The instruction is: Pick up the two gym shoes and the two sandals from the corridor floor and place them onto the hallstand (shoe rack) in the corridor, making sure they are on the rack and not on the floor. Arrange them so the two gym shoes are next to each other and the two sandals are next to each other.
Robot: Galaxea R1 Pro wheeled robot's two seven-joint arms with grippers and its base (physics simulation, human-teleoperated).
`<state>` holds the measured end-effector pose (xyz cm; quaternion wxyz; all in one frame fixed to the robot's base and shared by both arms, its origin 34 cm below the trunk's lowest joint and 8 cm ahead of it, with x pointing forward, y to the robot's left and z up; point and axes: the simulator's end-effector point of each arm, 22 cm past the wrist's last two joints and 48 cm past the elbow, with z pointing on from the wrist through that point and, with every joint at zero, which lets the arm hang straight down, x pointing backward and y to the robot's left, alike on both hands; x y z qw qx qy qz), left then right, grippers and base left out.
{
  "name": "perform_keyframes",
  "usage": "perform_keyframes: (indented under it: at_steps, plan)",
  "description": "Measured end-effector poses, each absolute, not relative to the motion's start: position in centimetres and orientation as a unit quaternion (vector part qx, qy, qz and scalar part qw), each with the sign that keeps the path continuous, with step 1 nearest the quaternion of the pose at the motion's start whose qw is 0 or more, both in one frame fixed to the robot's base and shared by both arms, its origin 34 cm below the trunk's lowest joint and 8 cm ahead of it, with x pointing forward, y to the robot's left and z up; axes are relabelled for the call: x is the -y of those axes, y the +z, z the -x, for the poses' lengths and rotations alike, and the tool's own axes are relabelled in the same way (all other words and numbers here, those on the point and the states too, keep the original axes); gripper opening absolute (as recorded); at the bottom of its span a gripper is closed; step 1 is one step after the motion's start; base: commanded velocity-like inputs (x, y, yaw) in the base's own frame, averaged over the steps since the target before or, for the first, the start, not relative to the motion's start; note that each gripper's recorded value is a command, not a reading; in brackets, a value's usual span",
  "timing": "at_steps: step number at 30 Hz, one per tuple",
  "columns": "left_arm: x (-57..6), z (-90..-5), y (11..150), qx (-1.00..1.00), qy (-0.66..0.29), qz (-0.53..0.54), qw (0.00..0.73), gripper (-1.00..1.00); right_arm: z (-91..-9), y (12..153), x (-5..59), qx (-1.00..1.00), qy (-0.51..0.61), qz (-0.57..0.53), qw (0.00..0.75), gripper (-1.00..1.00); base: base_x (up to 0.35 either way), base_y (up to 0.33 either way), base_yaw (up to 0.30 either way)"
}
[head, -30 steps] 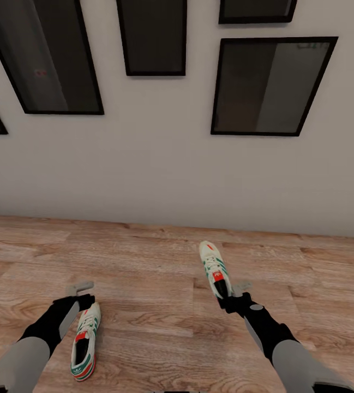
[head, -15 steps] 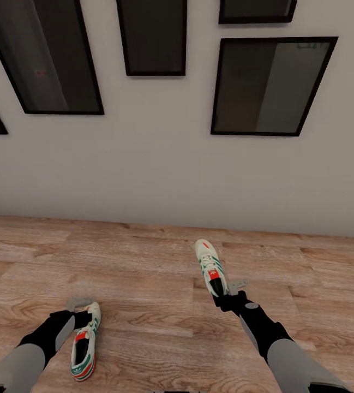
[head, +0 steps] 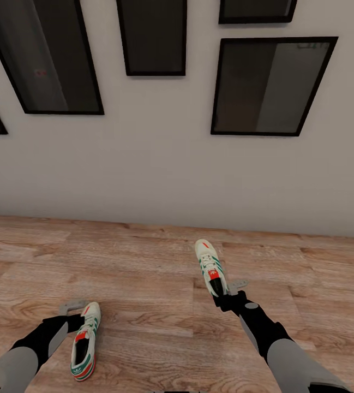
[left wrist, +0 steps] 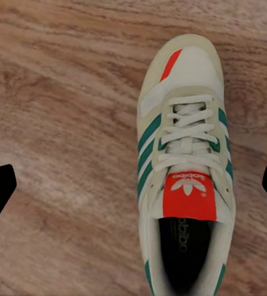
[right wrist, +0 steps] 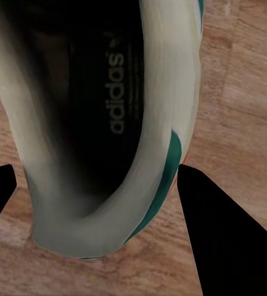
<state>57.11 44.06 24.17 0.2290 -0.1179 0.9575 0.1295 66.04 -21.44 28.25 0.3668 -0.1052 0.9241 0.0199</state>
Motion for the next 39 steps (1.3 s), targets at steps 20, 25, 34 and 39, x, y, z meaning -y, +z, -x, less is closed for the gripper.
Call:
perform_keyframes:
  at_steps: [20,25,34,39]
  plan:
    - [-41.5,-55.7,22.6,-0.965,0.116,0.109,0.208,1.0,-66.0,28.2,21.4,-0.924,0.02,0.106,0.367,-1.0,0.0,0.0,0.0]
    - [-41.5,-55.3,22.3,-0.966,0.116,0.109,0.203,1.0,-66.0,28.2,21.4,-0.924,0.02,0.106,0.367,-1.0,0.0,0.0,0.0]
    - [-39.0,-55.5,21.8,-0.97,0.084,0.102,0.203,1.0,-68.1,30.5,21.6,-0.912,0.015,0.104,0.397,-1.0,0.0,0.0,0.0]
    - [-39.0,-55.5,21.8,-0.97,0.084,0.103,0.203,1.0,-68.9,31.4,21.5,-0.907,0.014,0.104,0.408,-1.0,0.0,0.0,0.0]
